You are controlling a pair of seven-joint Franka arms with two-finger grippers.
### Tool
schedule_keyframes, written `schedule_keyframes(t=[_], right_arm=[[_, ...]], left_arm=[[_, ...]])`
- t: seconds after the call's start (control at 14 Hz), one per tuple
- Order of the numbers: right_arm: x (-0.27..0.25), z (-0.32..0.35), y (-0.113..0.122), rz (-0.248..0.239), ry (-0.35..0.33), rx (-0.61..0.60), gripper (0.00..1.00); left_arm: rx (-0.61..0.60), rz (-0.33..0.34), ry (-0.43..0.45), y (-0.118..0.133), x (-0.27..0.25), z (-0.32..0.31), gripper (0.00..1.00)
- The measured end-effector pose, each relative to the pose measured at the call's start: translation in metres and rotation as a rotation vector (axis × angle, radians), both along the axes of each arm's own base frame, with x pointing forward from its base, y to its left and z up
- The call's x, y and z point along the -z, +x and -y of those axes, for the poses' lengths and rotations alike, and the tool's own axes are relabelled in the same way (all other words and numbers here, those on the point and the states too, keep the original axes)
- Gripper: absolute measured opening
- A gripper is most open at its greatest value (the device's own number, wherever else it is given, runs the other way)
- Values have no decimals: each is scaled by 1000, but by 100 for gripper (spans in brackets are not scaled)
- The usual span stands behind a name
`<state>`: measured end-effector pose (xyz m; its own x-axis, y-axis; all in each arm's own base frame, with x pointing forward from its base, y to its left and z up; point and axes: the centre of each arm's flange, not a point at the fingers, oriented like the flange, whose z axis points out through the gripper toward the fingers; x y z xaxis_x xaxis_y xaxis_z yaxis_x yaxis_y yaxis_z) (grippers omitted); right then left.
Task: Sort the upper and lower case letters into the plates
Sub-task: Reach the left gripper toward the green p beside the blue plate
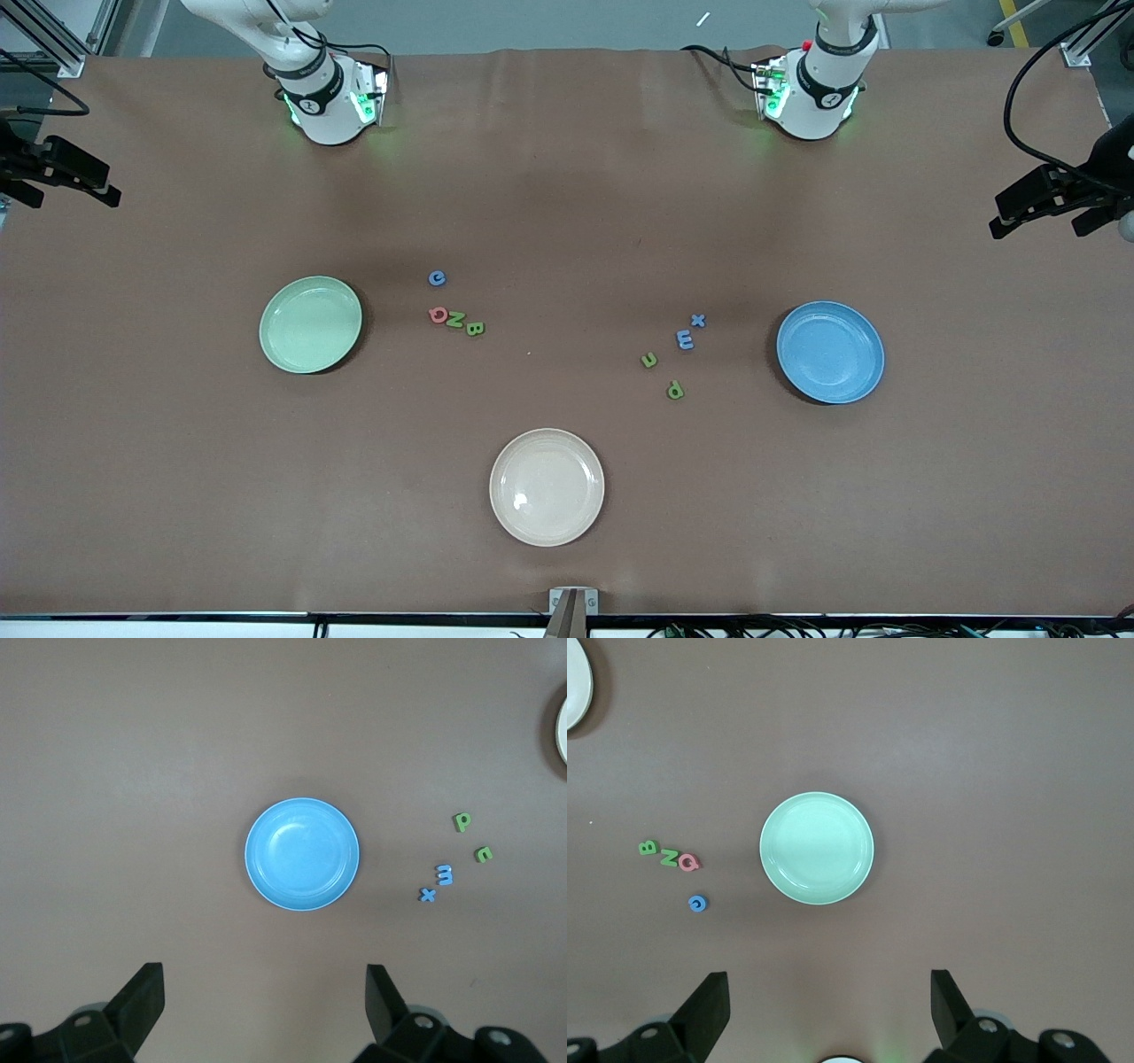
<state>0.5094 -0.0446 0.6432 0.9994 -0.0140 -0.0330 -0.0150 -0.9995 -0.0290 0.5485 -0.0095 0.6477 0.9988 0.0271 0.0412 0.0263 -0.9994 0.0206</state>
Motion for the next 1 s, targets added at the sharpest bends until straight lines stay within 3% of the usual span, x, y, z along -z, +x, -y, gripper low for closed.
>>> schedule_keyframes(t=[0.57, 1.0], right_arm=[[-1, -7, 2, 12, -7, -14, 100], [2, -7, 3, 11, -8, -13, 100]], left_arm=[[0, -2, 0, 0, 1, 0, 100], [23, -77, 0, 22, 47, 15, 100]])
